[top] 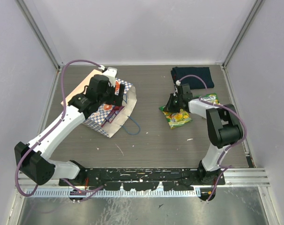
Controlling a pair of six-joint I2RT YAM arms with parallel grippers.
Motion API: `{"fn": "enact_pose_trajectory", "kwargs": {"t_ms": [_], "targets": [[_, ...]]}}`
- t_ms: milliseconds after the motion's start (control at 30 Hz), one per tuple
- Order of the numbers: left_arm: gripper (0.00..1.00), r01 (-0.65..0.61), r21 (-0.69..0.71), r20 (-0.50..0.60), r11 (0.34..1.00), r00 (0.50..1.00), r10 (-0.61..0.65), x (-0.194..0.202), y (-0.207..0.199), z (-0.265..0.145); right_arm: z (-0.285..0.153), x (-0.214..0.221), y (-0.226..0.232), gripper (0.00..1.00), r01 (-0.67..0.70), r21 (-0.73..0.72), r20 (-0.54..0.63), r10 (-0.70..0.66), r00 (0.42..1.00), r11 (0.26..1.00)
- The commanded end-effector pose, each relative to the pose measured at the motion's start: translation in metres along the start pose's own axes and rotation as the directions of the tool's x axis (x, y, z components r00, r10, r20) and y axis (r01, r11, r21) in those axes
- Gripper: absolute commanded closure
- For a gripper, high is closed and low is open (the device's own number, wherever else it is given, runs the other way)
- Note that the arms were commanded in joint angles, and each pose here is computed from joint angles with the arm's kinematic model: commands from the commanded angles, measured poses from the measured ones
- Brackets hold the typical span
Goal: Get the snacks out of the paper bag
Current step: Move the snack to the center of the board.
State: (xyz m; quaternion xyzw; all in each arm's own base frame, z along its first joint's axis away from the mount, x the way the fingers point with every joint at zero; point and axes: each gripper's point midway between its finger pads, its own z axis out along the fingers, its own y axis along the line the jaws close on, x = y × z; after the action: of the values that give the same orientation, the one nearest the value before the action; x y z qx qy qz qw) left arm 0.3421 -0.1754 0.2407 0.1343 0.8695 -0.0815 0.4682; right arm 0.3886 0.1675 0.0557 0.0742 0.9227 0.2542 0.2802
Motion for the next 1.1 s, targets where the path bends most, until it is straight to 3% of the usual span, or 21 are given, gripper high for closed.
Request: {"fn": "enact_pose_trajectory", "kwargs": {"t_ms": [0, 233, 400, 533, 567, 600, 733, 833, 933, 1067], "targets": [[0.04, 0.015, -0.016, 0.069, 1.000, 0.997, -0.014, -0.016, 0.005, -0.009, 0.015, 0.016, -0.001, 0.99, -0.023, -0.036, -0.036, 0.022, 0.999, 0.999], [0.04, 0.011, -0.021, 0.067, 1.000, 0.998, -0.010, -0.016, 0.006, -0.006, 0.003, -0.001, 0.010, 0.99, -0.002, -0.053, 0.011, 0.003, 1.000, 0.999], [0.04, 0.008, -0.023, 0.061, 1.000, 0.998, -0.007, -0.016, 0.006, -0.003, -0.033, -0.036, 0.027, 0.97, 0.048, -0.051, 0.163, -0.039, 0.986, 0.998], [0.04, 0.008, -0.024, 0.061, 1.000, 0.998, -0.006, -0.016, 0.006, -0.003, -0.064, -0.049, 0.001, 0.20, 0.049, 0.145, 0.253, -0.085, 0.964, 0.988], [0.04, 0.009, -0.024, 0.063, 1.000, 0.998, -0.007, -0.017, 0.006, -0.003, -0.070, -0.049, -0.007, 0.04, 0.055, 0.199, 0.260, -0.107, 0.960, 0.979], [0.04, 0.009, -0.023, 0.065, 1.000, 0.998, -0.007, -0.017, 0.005, -0.003, -0.076, -0.046, -0.016, 0.01, 0.067, 0.257, 0.252, -0.134, 0.958, 0.964], [0.04, 0.011, -0.016, 0.072, 1.000, 0.997, -0.009, -0.019, 0.005, -0.005, -0.091, -0.034, -0.052, 0.00, 0.124, 0.501, 0.178, -0.242, 0.954, 0.856], [0.04, 0.014, -0.014, 0.075, 1.000, 0.997, -0.013, -0.018, 0.004, -0.005, -0.092, -0.024, -0.063, 0.00, 0.197, 0.594, 0.108, -0.320, 0.941, 0.780], [0.04, 0.014, -0.014, 0.069, 1.000, 0.998, -0.013, -0.017, 0.004, -0.005, -0.085, -0.017, -0.056, 0.00, 0.275, 0.595, 0.058, -0.382, 0.922, 0.755], [0.04, 0.019, -0.019, 0.059, 1.000, 0.998, -0.018, -0.011, 0.006, -0.006, -0.060, -0.002, -0.047, 0.00, 0.322, 0.509, 0.023, -0.387, 0.922, 0.798]]}}
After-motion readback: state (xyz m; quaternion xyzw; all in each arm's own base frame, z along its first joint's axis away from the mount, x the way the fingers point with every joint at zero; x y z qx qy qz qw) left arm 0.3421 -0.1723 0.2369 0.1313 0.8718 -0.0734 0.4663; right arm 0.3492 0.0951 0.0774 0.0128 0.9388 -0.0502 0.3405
